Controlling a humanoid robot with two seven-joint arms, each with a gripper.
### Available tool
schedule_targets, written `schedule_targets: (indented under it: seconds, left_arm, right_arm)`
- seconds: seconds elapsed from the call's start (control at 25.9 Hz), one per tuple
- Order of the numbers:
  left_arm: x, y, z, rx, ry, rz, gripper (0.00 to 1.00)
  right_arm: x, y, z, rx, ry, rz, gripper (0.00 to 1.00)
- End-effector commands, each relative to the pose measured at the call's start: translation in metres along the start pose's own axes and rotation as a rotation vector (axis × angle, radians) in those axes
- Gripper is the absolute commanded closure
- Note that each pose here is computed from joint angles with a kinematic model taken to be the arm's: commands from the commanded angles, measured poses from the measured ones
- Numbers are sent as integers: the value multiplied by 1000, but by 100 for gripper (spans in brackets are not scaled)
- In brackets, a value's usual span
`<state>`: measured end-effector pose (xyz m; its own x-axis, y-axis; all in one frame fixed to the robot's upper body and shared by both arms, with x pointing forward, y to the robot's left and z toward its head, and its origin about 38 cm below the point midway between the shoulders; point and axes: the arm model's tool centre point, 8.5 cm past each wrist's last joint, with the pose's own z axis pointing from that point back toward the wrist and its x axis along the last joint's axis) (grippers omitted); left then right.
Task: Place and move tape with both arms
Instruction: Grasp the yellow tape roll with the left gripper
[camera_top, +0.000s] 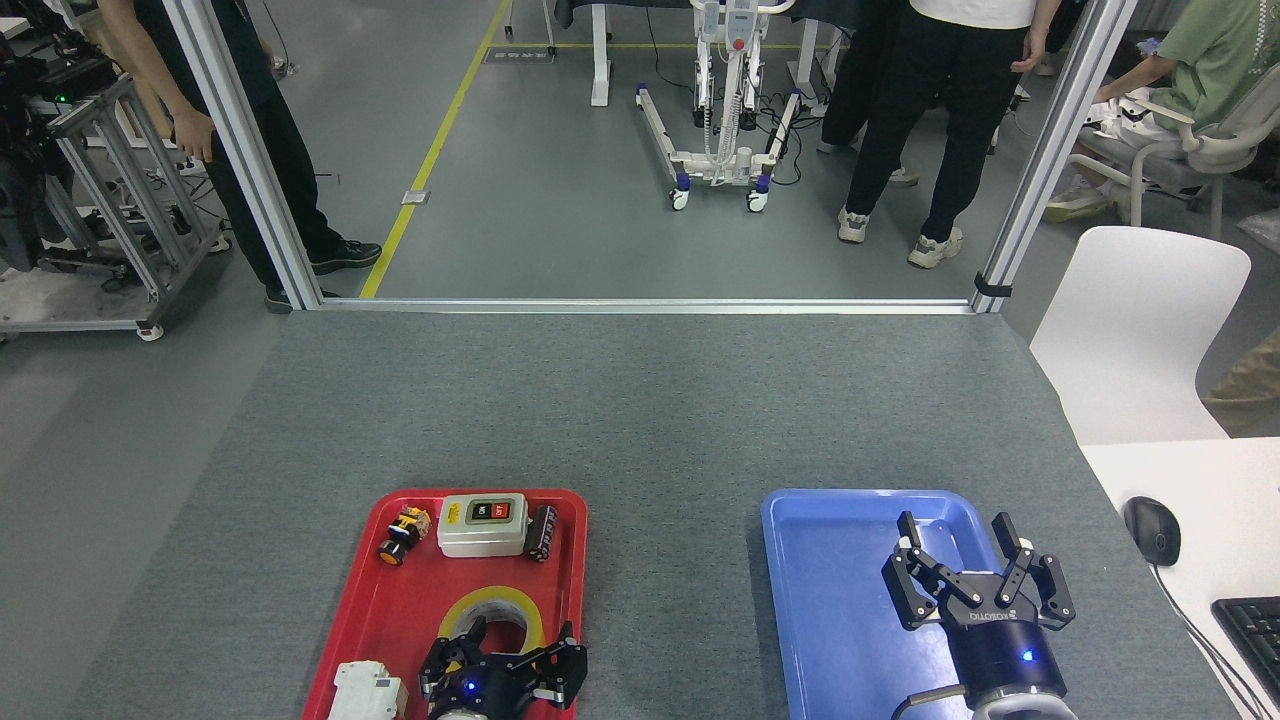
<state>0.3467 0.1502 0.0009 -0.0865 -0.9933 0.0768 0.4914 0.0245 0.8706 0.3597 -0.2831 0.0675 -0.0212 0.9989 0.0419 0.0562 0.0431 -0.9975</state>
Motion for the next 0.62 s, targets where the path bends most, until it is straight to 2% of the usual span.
schedule_targets:
  seconds: [0.0, 0.08, 0.27, 0.46, 0.58]
  left_arm:
    - [2, -3, -1, -10, -16, -5, 1]
    - [4, -3, -1, -10, -24, -9, 2]
    - [3, -2, -2, -8, -26, -10, 25]
    - [4, -4, -1, -14, -50, -25, 60]
    - [5, -5, -1, -16, -59, -30, 75]
  right_arm:
    - [0, 2, 1, 10, 0, -2, 0]
    - [0, 2, 1, 10, 2, -2, 0]
    - [-1, 2, 1, 8, 2, -1, 0]
    - [-1, 2, 2, 12, 0, 1, 0]
    - [0, 2, 2, 12, -1, 2, 0]
